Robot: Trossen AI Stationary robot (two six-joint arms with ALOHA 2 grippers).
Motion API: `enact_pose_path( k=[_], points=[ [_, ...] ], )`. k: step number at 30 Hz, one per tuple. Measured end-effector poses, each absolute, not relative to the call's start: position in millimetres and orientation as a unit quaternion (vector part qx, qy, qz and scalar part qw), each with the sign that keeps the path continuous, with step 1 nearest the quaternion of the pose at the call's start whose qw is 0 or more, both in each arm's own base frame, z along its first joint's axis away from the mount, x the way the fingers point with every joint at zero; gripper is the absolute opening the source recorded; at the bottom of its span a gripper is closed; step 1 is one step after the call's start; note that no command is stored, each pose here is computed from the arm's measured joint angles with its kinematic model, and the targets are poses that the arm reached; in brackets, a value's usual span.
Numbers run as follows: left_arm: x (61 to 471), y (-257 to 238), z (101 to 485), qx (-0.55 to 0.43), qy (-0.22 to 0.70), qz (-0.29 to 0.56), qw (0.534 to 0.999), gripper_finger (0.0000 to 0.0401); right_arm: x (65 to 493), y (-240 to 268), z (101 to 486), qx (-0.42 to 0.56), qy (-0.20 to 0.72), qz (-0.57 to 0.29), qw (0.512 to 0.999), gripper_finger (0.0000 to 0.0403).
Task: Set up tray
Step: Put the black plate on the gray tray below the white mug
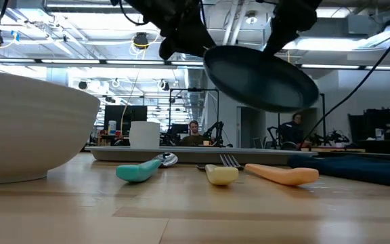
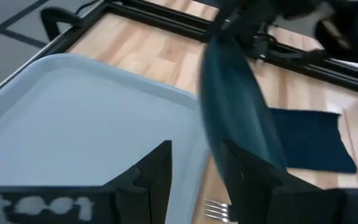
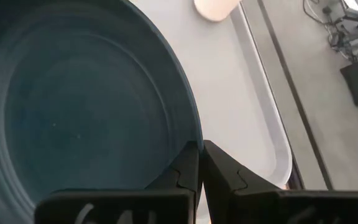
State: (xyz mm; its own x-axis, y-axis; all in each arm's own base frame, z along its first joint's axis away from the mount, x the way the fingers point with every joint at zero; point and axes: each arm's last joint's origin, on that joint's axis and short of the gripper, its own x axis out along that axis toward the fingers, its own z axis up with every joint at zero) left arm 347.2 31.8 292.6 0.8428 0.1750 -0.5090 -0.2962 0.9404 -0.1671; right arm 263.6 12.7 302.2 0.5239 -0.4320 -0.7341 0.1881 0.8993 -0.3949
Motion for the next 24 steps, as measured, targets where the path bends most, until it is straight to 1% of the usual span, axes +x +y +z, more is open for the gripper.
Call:
enact_pose_path(
  k=[8, 15, 24],
  points=[
    [350, 37, 290, -0.155, 0.249, 0.108, 0.95, 0.0123, 266, 11, 317, -0.141, 0.437, -0.186, 0.869, 0.0004],
    [352, 28, 289, -0.167, 0.254, 0.074, 0.95, 0.0123, 259, 9, 313, -0.129, 0.467, -0.195, 0.853, 0.0003],
    [353, 16, 291, -0.165, 0.249, 0.051, 0.953, 0.0123, 257, 10, 312, -0.124, 0.472, -0.201, 0.849, 0.0002]
  ],
)
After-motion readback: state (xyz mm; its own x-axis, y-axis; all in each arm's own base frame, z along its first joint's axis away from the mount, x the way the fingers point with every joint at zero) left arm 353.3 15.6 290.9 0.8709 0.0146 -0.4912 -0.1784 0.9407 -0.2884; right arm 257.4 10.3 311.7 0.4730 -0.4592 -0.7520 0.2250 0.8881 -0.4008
